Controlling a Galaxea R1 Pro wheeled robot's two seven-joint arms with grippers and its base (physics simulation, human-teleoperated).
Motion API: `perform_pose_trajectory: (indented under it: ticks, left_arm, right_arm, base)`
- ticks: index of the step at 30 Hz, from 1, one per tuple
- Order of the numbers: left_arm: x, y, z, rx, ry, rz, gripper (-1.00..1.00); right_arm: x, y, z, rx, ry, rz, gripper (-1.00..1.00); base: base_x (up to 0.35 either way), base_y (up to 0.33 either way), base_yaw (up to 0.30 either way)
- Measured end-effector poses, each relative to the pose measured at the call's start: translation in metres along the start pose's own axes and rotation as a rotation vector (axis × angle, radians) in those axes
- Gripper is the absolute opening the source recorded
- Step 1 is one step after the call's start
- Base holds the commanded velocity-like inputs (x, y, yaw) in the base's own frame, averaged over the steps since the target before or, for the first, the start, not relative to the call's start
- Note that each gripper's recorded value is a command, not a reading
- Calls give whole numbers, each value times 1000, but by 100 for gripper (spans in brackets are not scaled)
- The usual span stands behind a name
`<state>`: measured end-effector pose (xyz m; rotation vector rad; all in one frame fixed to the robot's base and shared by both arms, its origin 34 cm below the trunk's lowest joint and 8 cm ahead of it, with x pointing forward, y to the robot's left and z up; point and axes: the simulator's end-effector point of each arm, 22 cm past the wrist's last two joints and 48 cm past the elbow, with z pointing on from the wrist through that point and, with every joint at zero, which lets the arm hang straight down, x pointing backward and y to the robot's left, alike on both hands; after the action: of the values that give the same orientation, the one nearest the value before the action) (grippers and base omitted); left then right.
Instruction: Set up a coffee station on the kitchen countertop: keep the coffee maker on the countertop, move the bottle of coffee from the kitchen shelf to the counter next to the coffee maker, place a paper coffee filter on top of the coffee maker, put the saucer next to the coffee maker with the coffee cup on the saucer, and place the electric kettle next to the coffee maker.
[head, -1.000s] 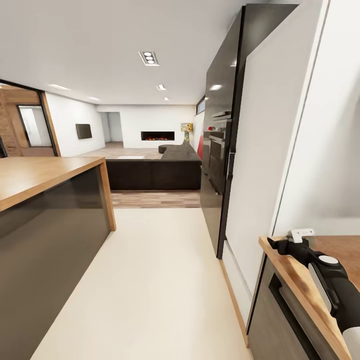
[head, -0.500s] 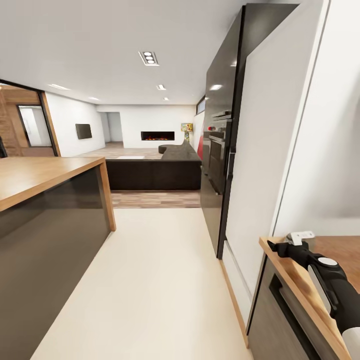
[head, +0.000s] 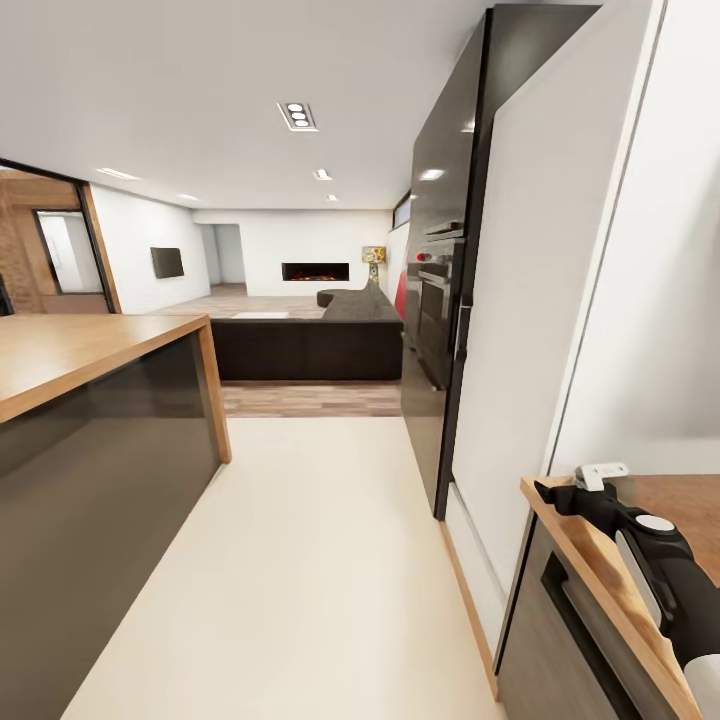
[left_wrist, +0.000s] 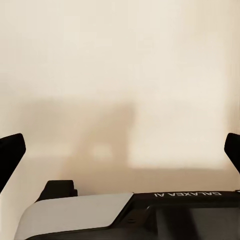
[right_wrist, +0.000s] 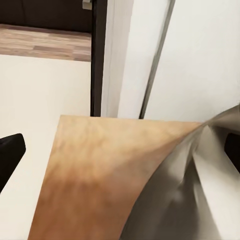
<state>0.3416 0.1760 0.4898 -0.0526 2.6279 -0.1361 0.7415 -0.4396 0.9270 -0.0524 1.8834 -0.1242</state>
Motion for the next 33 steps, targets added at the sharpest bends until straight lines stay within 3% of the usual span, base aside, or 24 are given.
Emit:
perform_pose_trajectory:
  ticks: [27, 28, 33]
  left_arm:
    - [0, 0, 0, 0, 0, -1, 100]
    - [0, 0, 0, 0, 0, -1, 100]
    - [0, 0, 0, -1, 0, -1, 100]
  right_arm:
    - [0, 0, 0, 0, 0, 0, 100]
    - [0, 0, 0, 0, 0, 0, -100]
    - [-1, -2, 0, 5, -2, -5, -100]
  base:
    - [9, 0, 0]
    - [0, 0, 0]
    - [0, 0, 0]
